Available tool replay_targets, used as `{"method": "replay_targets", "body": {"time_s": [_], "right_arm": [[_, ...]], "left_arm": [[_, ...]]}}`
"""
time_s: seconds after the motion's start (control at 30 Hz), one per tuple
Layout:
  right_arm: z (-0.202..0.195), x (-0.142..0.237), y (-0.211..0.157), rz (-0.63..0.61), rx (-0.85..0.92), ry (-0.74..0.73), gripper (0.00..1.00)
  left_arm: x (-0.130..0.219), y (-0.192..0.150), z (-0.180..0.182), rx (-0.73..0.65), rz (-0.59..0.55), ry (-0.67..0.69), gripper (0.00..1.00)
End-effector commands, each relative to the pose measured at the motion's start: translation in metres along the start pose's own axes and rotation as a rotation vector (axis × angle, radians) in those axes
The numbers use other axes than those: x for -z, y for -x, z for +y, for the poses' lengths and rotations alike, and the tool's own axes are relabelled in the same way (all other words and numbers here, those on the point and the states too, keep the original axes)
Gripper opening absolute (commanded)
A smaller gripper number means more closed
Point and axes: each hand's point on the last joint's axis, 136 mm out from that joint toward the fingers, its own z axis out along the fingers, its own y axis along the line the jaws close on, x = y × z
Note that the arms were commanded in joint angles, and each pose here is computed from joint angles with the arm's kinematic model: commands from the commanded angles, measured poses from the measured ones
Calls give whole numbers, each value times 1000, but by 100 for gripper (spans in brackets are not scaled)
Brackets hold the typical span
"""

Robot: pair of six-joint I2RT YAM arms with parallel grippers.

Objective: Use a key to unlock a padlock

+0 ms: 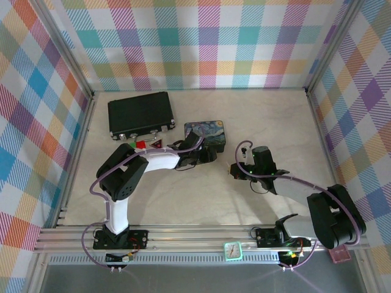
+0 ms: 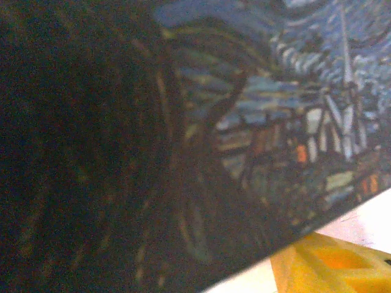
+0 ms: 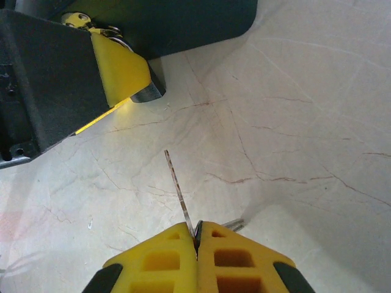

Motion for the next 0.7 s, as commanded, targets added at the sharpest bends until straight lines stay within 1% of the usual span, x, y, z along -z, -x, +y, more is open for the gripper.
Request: {"method": "replay_targets", "body": {"time_s": [0.0, 0.1, 0.2, 0.3, 0.4, 0.53, 0.6, 0.67], "right_arm": [[-4, 4, -4, 2, 17, -16, 0], [-3, 5, -3, 10, 21, -17, 0], [1, 6, 0, 8, 14, -10, 0], [9, 9, 7, -11, 3, 19, 0], [16, 15, 13, -42, -2, 39, 0], [18, 21, 17, -63, 1, 36, 0], [18, 22, 17, -73, -4, 34, 0], [17, 22, 17, -79, -13, 35, 0]], "left_arm": [[3, 2, 25, 20, -66, 61, 66], [2, 4, 24, 4, -107, 44, 66], [-1, 5, 21, -84, -127, 42, 64], [-1, 5, 24, -159, -144, 75, 63], [1, 9, 30, -173, -159, 115, 63], [14, 19, 35, -180, -234, 179, 63], [12, 21, 30, -178, -253, 155, 63], [3, 18, 18, -180, -235, 91, 63]]}}
